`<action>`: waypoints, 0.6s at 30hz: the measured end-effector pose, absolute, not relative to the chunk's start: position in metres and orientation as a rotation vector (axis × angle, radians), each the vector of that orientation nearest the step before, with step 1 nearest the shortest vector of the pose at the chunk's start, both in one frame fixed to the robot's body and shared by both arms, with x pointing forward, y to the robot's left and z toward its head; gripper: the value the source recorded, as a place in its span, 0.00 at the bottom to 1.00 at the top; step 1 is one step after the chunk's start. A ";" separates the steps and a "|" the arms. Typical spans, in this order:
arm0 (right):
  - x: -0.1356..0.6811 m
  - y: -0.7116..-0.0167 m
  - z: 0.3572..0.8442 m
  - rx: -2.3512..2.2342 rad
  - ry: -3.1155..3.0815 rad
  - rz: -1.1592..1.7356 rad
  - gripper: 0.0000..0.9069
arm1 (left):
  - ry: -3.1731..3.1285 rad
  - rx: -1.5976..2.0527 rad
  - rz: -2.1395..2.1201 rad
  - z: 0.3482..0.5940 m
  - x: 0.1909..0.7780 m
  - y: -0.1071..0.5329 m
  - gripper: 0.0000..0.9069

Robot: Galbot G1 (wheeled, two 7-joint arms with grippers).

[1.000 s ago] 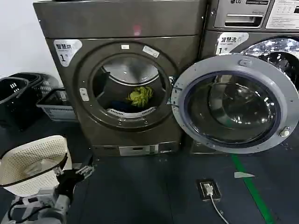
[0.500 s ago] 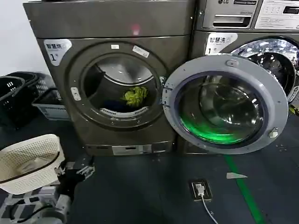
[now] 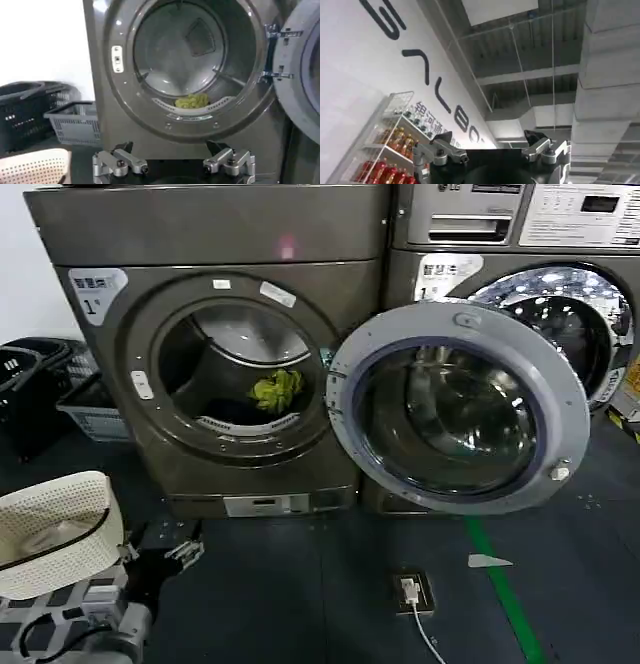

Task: Grasp the clothes from the dryer.

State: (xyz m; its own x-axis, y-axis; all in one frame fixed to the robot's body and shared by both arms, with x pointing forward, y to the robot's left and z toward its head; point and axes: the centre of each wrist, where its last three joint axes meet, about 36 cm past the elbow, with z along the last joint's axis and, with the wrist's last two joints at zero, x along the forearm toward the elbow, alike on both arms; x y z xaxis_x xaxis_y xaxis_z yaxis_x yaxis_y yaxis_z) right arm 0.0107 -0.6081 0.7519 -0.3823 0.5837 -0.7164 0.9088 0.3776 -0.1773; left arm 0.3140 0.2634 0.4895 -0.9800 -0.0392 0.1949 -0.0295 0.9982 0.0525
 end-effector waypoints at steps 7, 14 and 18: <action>0.009 -0.608 0.752 1.269 2.088 -0.768 1.00 | -2.946 0.043 -0.068 0.489 0.314 0.262 1.00; 0.008 -0.608 0.751 1.254 2.083 -0.777 1.00 | -2.952 0.042 -0.068 0.491 0.313 0.262 1.00; 0.008 -0.609 0.749 1.252 2.080 -0.774 1.00 | -2.953 0.041 -0.068 0.491 0.314 0.262 1.00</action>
State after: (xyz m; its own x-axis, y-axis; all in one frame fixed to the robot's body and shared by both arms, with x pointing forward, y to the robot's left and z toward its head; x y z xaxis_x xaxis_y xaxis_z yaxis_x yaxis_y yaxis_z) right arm 0.0079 -0.6086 0.7492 -0.3871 0.5638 -0.7296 0.9036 0.3892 -0.1787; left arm 0.3137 0.2622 0.4911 -0.9822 -0.0319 0.1853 -0.0233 0.9986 0.0483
